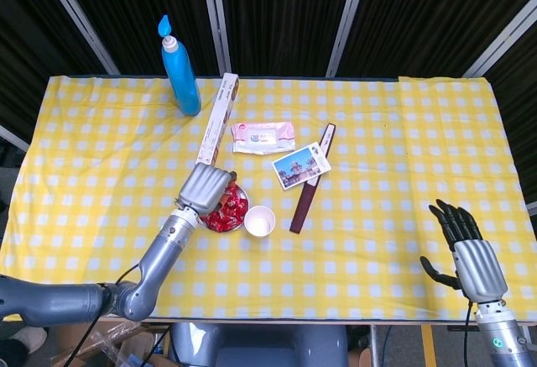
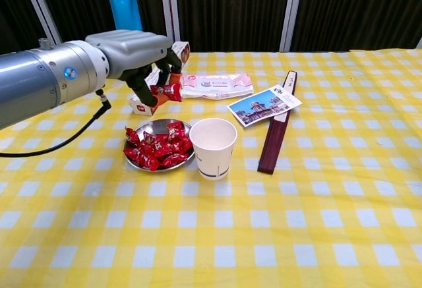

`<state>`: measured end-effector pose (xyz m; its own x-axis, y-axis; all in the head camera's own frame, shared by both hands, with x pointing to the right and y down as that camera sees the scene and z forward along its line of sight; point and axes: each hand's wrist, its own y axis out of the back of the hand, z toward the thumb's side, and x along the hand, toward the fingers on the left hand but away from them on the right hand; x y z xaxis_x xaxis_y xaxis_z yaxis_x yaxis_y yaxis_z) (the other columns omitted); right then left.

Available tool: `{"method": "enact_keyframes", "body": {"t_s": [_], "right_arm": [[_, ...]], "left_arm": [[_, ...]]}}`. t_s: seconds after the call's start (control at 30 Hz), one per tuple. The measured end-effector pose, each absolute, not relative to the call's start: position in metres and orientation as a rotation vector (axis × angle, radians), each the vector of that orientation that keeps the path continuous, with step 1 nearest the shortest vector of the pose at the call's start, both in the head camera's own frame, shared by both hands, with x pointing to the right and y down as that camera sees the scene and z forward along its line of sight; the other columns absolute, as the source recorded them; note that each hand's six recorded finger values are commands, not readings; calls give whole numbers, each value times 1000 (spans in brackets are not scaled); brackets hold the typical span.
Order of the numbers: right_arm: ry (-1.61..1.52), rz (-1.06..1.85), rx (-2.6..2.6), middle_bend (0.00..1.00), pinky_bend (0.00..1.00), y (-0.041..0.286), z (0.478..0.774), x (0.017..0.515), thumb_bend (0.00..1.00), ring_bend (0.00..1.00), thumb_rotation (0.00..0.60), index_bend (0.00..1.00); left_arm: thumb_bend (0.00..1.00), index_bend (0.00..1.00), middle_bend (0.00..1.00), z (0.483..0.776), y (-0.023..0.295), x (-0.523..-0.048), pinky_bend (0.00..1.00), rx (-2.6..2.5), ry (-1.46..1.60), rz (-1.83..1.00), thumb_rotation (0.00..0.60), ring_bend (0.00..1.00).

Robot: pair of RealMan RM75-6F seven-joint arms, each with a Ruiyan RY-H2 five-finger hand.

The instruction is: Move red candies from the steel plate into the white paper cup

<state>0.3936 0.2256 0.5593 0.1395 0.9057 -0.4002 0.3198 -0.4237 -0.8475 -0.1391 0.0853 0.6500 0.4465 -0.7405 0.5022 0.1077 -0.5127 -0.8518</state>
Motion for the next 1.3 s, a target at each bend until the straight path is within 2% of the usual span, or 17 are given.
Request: {"method": "enact_keyframes", "body": {"t_s": [0.3,0.63,0.87,1.2,1.3], "right_arm": [[-1184,1282,-1830,0,0,225,559,395,387,0,600,0],[-1194,1273,-1829,0,0,223,556,396,387,0,600,0],[-1197,1268,-1828,0,0,223,556,395,387,0,600,0],[-1192,1268,-1824,0,0,224,556,395,387,0,600,0],[-1190,1269,-1824,0,0,224,556,394,387,0,600,0]], "left_arm": [[467,516,577,643,109,-88,922,-1884,488,-1068,600,848],[282,428,514,653,125,-62,922,-1900,428,-1071,600,847],[241,357,402,643,113,-72,922,-1884,488,-1082,600,847],[239,331,379,633,93,-110,922,-1864,578,-1131,600,847],[205,306,346,635,90,-128,922,-1844,566,-1173,600,847]]}}
